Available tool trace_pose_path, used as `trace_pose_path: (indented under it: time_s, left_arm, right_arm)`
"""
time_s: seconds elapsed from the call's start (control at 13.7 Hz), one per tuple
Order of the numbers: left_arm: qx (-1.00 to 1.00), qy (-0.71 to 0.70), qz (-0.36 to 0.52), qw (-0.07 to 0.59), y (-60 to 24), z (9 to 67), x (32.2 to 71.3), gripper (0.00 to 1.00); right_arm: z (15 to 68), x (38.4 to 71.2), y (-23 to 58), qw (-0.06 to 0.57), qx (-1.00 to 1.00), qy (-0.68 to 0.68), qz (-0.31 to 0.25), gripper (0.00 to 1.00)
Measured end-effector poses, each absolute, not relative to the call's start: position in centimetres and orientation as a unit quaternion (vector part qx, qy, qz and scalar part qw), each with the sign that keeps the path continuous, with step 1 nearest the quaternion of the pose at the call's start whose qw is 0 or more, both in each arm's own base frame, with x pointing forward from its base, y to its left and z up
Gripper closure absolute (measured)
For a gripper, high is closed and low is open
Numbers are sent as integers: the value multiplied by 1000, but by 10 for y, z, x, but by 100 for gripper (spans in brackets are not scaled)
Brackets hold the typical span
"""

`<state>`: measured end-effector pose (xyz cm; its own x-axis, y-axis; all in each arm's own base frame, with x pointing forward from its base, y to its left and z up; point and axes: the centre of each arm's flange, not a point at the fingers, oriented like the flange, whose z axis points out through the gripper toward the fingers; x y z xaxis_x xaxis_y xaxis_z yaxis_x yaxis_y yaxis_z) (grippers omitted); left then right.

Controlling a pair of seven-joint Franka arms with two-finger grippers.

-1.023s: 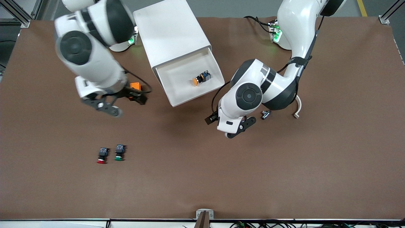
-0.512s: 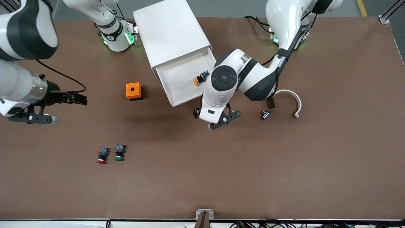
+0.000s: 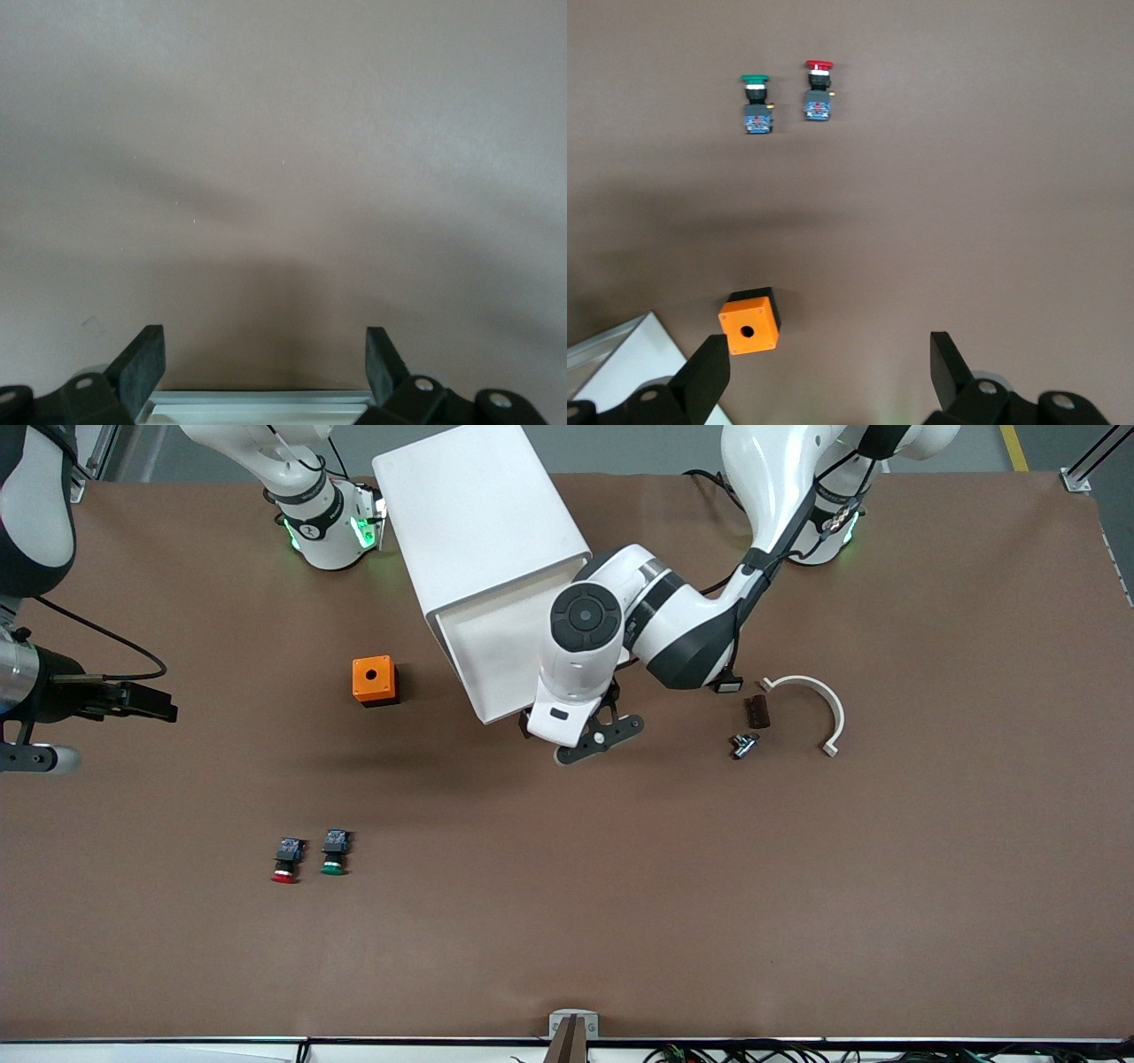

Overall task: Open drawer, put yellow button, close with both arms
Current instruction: 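Push the drawer shut into the cabinet with the left gripper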

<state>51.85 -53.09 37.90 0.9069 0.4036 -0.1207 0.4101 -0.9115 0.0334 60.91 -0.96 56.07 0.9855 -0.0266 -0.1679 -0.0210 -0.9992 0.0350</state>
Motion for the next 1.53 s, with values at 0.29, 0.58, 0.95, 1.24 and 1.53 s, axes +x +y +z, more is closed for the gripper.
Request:
trace_pose_path:
  time_s: [0.29, 0.58, 0.95, 1.24, 1.53]
  left_arm:
    - [976, 209, -57, 25, -545, 377, 502, 0]
    - [975, 214, -60, 17, -558, 374, 486, 0]
    - [973, 221, -70, 7, -573, 369, 464, 0]
    - [974, 209, -91, 8, -596, 365, 431, 0]
    - [973, 205, -107, 7, -608, 362, 412, 0]
  right_arm:
    - [561, 609, -4, 27, 996, -5, -84, 0]
    - [560, 609, -24, 25, 996, 6, -85, 0]
    - [560, 609, -44, 23, 996, 1, -83, 0]
    - [567, 610, -41, 23, 997, 3, -75, 0]
    - [596, 601, -34, 20, 998, 8, -64, 0]
